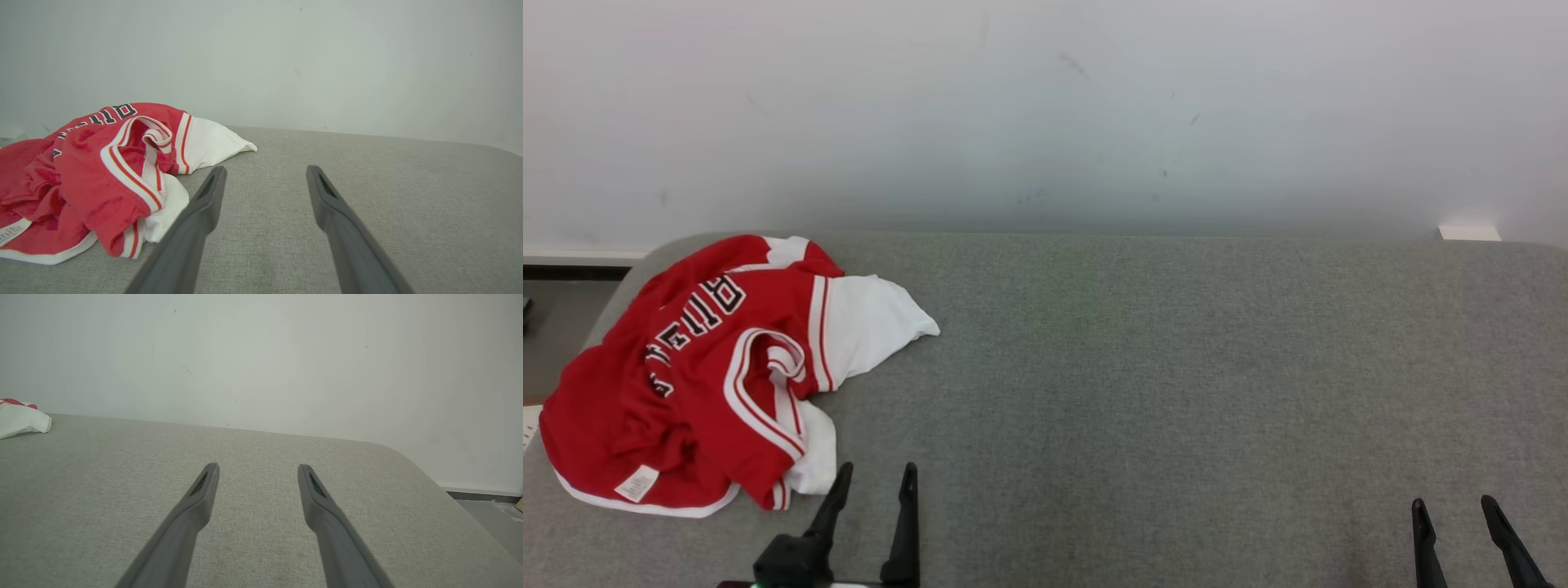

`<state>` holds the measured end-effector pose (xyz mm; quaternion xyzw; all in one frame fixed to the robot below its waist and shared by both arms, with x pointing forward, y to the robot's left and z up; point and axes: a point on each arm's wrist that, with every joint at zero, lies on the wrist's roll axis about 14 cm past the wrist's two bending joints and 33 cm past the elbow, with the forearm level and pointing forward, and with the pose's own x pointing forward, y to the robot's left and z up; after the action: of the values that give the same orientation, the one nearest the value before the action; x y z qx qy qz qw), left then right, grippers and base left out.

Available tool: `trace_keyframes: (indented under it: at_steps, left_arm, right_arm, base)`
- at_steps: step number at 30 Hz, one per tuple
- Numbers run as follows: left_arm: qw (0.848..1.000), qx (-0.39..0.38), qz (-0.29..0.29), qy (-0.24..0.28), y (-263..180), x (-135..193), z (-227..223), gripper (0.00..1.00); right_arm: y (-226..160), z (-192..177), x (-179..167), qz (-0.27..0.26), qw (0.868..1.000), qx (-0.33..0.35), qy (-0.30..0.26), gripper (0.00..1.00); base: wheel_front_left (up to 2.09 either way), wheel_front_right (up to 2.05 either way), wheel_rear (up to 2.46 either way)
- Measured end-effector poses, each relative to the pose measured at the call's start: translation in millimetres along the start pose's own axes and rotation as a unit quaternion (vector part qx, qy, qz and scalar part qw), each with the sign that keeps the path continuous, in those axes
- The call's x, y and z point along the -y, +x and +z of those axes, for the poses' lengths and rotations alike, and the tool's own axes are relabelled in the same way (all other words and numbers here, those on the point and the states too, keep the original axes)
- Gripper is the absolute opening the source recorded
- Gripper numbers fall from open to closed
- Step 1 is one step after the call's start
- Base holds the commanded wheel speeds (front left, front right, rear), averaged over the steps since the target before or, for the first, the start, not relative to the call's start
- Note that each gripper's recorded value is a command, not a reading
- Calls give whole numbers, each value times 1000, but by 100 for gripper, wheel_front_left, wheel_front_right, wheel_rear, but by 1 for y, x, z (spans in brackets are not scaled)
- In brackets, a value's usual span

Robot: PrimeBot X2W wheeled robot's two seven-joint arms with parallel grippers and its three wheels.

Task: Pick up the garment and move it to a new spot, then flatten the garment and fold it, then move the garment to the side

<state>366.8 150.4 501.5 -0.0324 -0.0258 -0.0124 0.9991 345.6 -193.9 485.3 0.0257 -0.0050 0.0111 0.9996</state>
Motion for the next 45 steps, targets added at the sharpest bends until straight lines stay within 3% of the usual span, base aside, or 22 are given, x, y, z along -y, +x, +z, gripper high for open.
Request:
trace_keyframes:
  at_steps: [21, 31, 40, 45]
  left_arm:
    - [1000, 5, -3, 25, -2, 0, -1, 100]
    - [998, 5, 49, 27, -23, -31, 1, 100]
    - [991, -3, 131, 30, -59, -79, -1, 100]
    - [988, -10, 149, 29, -69, -89, -5, 100]
  right_arm:
    - [-2, -4, -6, 14, 1000, -3, -22, 100]
    - [11, -8, -49, 80, 997, -7, -14, 100]
    - [27, -10, -105, 166, 986, -9, -9, 100]
    - [31, -11, -120, 186, 982, -10, -4, 100]
  base:
    - [0, 0, 0]
    - [0, 0, 0]
    - [0, 0, 0]
    - [0, 0, 0]
